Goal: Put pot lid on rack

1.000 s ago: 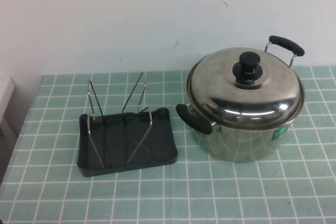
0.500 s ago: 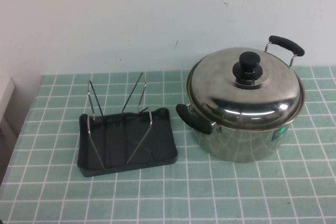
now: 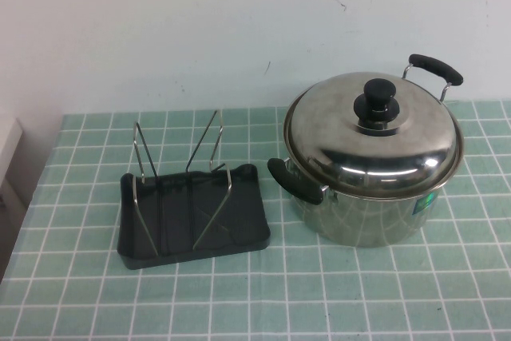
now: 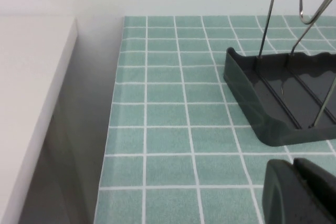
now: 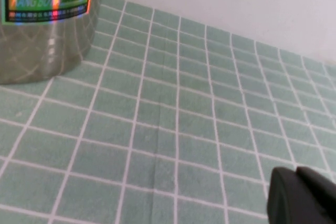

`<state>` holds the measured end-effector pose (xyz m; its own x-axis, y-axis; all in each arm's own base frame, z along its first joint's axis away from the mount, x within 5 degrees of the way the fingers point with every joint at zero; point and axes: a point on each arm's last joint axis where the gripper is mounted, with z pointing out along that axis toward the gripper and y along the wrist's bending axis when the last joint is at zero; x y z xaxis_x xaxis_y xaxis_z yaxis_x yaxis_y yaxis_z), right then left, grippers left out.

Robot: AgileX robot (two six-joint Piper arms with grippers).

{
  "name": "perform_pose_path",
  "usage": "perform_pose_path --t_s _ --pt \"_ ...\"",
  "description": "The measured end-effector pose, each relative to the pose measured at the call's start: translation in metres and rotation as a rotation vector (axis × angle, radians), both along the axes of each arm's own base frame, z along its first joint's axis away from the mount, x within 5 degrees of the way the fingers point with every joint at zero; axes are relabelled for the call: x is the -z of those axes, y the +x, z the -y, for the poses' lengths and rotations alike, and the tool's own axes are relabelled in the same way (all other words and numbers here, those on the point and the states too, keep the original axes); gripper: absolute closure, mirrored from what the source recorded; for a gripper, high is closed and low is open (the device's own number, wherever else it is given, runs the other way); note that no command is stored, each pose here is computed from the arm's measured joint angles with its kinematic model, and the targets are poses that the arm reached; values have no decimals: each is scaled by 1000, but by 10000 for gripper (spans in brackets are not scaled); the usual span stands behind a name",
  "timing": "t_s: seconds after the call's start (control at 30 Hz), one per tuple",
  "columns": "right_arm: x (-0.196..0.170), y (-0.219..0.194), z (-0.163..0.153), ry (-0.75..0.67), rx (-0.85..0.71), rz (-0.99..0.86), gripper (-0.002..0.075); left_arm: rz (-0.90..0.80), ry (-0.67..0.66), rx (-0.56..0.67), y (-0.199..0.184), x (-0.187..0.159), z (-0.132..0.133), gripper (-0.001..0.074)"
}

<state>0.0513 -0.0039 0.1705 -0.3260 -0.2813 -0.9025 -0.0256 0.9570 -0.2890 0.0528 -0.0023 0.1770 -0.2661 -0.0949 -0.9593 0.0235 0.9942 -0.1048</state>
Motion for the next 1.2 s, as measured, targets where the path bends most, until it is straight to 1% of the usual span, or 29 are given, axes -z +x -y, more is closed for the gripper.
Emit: perform_pose_path --t_s 0.1,0.2,0.3,0.4,0.57,0.63,0.7,0.8,0.9,0.97,1.03,1.1,1.2 --pt "-5 2 1 -42 -1 81 727 38 7 1 1 -3 0 738" --pt "-19 5 1 -60 -4 233 727 124 4 4 2 -10 0 738" --pt "-39 4 0 -66 -8 452 727 283 -4 10 3 -24 1 738" --pt "-57 0 -1 -29 -13 656 727 439 -12 17 2 -39 2 738" --pt "-75 -8 -2 38 -25 886 727 678 -24 27 -4 -59 2 738" --pt "-79 -11 -1 55 -19 933 727 756 -51 28 -8 -66 2 738" --pt "-80 -12 -1 54 -17 958 727 816 -93 23 -10 -71 1 738" --pt "-81 -12 -1 51 -17 963 727 850 -163 2 -12 -74 -2 738" --pt "-89 -12 -1 55 -14 897 727 846 -178 -3 -12 -73 -3 738" --pt "-106 -15 -1 59 -12 854 727 814 -148 5 -11 -77 -1 738" --pt "-127 -21 -2 60 -12 834 727 801 -90 19 -14 -89 0 738" --pt "-147 -24 -2 61 -11 818 727 822 -27 27 -20 -109 1 738" --pt "-177 -17 -1 59 -8 764 727 886 15 33 -29 -135 2 738"
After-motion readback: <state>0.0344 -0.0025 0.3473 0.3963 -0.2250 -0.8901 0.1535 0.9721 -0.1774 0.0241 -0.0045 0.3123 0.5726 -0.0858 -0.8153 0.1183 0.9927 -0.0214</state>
